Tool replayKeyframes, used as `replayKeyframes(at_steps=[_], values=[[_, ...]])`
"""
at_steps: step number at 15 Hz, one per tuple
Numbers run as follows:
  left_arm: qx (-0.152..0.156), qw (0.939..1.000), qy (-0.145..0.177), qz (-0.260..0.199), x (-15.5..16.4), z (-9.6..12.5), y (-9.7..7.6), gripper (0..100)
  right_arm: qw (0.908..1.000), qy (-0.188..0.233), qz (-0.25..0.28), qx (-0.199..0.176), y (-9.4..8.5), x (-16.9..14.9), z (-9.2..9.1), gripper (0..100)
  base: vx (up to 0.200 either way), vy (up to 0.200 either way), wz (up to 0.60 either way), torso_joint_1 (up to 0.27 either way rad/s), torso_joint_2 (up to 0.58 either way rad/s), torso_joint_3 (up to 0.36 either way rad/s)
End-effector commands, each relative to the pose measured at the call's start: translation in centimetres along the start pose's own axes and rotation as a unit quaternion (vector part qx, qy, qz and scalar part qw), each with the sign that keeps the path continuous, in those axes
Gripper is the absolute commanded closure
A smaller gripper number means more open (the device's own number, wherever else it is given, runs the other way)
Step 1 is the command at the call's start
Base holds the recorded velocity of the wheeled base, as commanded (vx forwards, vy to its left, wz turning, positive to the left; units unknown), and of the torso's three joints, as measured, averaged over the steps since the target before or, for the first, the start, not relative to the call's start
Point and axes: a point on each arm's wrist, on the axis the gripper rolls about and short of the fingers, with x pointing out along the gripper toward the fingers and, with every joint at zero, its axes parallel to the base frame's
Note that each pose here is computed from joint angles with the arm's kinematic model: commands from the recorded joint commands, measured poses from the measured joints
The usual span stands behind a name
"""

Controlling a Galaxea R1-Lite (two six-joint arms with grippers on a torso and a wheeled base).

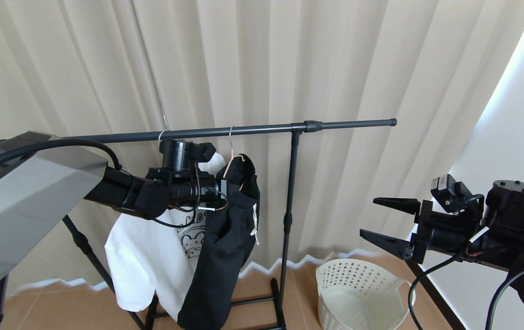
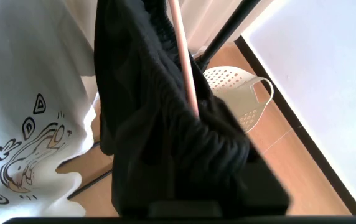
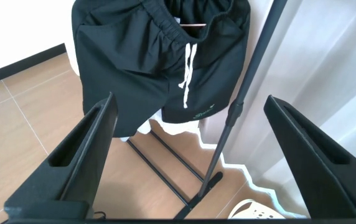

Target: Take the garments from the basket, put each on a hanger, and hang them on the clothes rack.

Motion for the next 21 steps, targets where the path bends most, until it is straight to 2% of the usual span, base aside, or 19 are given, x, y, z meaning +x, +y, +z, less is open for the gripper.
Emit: replayKeyframes(at_steps=[1,4,9,11,12,13,15,16,17,21], values=[[0.001,1.0000,-0.001,0.000,-0.1,0.1,-0.1,0,1.0000,0.000,0.000,-0.001,0.0,0.0,0.0,0,0.000,0.000,0.00,0.000,0.00,0.000],[0.004,0.9999,-0.010,0.001,-1.4,0.8,-0.5,0,1.0000,-0.001,0.000,-0.001,0.0,0.0,0.1,0,0.000,0.000,0.00,0.000,0.00,0.000],[0.013,0.9992,-0.038,-0.001,-7.3,2.3,-2.2,0,0.9999,-0.011,-0.004,-0.013,0.6,-0.6,0.9,0,0.000,0.000,0.00,0.000,0.00,0.000],[0.015,0.9986,-0.050,0.000,-11.2,2.2,-2.9,0,0.9987,-0.016,-0.041,-0.027,1.4,-0.6,2.1,0,0.000,0.000,0.00,0.000,0.00,0.000],[0.017,0.9984,-0.053,0.000,-13.0,1.9,-3.3,0,0.9954,-0.012,-0.091,-0.026,2.1,-0.3,2.6,0,0.000,0.000,0.00,0.000,0.00,0.000],[0.019,0.9983,-0.054,0.000,-14.8,1.2,-3.7,0,0.9886,-0.018,-0.150,-0.003,2.9,0.0,3.4,0,0.000,0.000,0.00,0.000,0.00,0.000],[0.033,0.9985,-0.040,0.018,-17.8,-1.3,-4.0,0,0.9703,-0.032,-0.232,0.061,4.6,0.1,4.5,0,0.000,0.000,0.00,0.000,0.00,0.000],[0.039,0.9984,-0.030,0.029,-19.0,-2.9,-4.0,0,0.9610,-0.011,-0.266,0.073,5.2,-0.7,4.3,0,0.000,0.000,0.00,0.000,0.00,0.000],[0.039,0.9985,-0.021,0.033,-20.3,-4.4,-4.1,0,0.9561,-0.005,-0.283,0.076,6.1,-2.1,4.3,0,0.000,0.000,0.00,0.000,0.00,0.000],[0.041,0.9978,-0.025,0.046,-25.1,-8.6,-4.9,0,0.9578,0.009,-0.276,0.079,10.3,-7.1,2.5,0,0.000,0.000,0.00,0.000,0.00,0.000]])
